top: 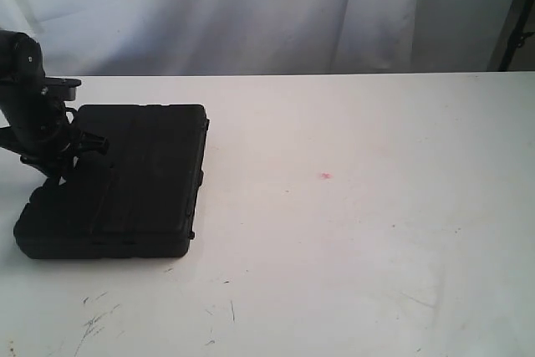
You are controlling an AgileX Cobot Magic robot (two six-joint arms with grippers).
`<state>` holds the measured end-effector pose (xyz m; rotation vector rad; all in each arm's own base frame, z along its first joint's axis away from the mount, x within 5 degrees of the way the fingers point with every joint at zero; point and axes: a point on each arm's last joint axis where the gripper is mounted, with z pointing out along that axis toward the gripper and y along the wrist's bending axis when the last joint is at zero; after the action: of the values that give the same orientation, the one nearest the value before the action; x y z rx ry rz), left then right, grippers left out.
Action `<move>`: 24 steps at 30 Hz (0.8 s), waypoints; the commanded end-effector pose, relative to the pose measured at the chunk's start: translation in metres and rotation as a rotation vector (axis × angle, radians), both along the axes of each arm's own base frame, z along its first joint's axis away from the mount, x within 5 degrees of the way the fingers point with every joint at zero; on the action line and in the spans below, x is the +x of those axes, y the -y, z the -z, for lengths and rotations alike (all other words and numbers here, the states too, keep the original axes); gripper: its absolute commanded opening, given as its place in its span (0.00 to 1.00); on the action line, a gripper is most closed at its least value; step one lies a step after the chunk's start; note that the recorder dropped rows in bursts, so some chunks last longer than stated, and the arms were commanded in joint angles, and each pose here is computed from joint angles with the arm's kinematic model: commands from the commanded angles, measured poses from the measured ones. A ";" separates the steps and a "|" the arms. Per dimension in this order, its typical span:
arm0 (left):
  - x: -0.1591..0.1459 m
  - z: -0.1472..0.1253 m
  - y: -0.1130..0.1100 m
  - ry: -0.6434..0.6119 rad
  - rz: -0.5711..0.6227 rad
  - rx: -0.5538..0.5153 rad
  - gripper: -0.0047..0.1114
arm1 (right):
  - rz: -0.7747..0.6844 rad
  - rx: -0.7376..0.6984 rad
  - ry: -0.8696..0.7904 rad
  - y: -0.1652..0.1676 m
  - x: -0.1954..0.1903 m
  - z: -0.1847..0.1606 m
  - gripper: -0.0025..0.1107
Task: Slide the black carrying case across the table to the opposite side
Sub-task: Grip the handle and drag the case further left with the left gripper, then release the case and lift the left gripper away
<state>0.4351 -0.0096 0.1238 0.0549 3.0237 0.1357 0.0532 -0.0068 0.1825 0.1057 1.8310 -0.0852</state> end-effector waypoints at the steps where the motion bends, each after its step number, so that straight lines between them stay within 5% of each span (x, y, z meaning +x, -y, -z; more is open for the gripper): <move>1: 0.002 -0.012 -0.002 0.047 0.014 0.015 0.05 | -0.002 0.005 0.005 0.000 0.000 0.000 0.02; 6: 0.002 -0.012 0.000 0.048 0.002 -0.005 0.14 | -0.002 0.005 0.005 0.000 0.000 0.000 0.02; 11: 0.001 -0.021 0.000 0.062 -0.007 -0.015 0.47 | -0.002 0.005 0.005 0.000 0.000 0.000 0.02; 14: 0.000 -0.035 0.000 0.095 -0.015 -0.018 0.56 | -0.002 0.005 0.005 0.000 0.000 0.000 0.02; 19: -0.003 -0.066 0.001 0.168 -0.020 -0.028 0.49 | -0.002 0.005 0.005 0.000 0.000 0.000 0.02; 24: -0.012 -0.102 0.003 0.238 -0.038 -0.069 0.22 | -0.002 0.005 0.005 0.000 0.000 0.000 0.02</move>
<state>0.4285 -0.0120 0.2000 0.0152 2.8453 0.0771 0.0532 -0.0068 0.1825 0.1057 1.8310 -0.0852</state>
